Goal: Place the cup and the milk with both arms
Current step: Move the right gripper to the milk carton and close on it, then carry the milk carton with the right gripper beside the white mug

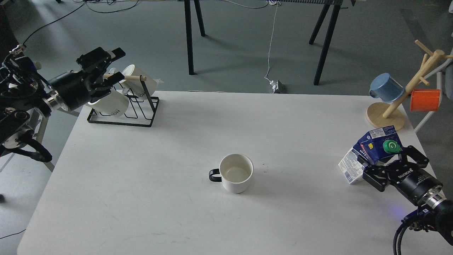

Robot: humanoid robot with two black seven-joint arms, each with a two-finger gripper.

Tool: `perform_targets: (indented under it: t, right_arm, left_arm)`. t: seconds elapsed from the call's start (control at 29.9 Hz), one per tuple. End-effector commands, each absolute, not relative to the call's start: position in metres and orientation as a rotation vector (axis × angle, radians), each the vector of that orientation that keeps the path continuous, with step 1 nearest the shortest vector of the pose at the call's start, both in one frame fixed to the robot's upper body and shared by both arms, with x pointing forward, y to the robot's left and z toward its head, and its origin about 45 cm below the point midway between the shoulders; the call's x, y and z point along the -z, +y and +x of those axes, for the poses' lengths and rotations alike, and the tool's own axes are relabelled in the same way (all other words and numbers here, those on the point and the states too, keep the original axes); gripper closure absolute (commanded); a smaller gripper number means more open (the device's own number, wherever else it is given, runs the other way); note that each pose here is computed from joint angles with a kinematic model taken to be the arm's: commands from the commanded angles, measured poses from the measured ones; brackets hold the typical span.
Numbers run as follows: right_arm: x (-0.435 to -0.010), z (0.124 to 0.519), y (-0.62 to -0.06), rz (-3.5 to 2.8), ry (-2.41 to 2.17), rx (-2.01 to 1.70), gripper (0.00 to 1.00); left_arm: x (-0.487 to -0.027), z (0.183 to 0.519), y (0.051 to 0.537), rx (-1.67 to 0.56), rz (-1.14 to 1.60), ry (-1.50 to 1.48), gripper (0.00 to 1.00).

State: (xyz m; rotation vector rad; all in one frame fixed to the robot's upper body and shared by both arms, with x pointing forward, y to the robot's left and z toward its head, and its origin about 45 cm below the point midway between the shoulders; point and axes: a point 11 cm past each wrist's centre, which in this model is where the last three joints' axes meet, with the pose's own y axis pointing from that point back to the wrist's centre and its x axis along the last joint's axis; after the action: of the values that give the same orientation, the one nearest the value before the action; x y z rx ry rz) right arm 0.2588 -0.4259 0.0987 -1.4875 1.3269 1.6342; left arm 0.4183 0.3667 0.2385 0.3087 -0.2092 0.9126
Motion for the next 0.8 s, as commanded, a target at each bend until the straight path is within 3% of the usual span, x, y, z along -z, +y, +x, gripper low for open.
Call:
perform_targets:
  t: [0.0, 0.07, 0.2, 0.37, 0.77]
  right_arm:
    - [-0.098, 0.258, -0.425, -1.487, 1.327, -1.636, 0.05]
    - [-0.098, 0.258, -0.426, -1.489, 1.329, -1.637, 0.11]
    - [-0.097, 0.257, -0.425, -1.503, 1.337, -1.643, 0.34]
    - [-0.097, 0.257, -0.423, -1.513, 1.337, -1.644, 0.54]
    - [-0.104, 0.266, -0.398, -1.561, 1.247, -1.655, 0.54]
  left_arm:
    - [-0.237, 0.418, 0.367, -0.914, 0.310, -0.207, 0.03]
    - [-0.237, 0.418, 0.368, -0.915, 0.311, -0.207, 0.03]
    - [-0.237, 0.418, 0.368, -0.915, 0.312, -0.205, 0.03]
    - [-0.236, 0.417, 0.367, -0.915, 0.310, -0.202, 0.03]
    - [-0.233, 0.418, 0.374, -0.932, 0.323, -0.197, 0.03]
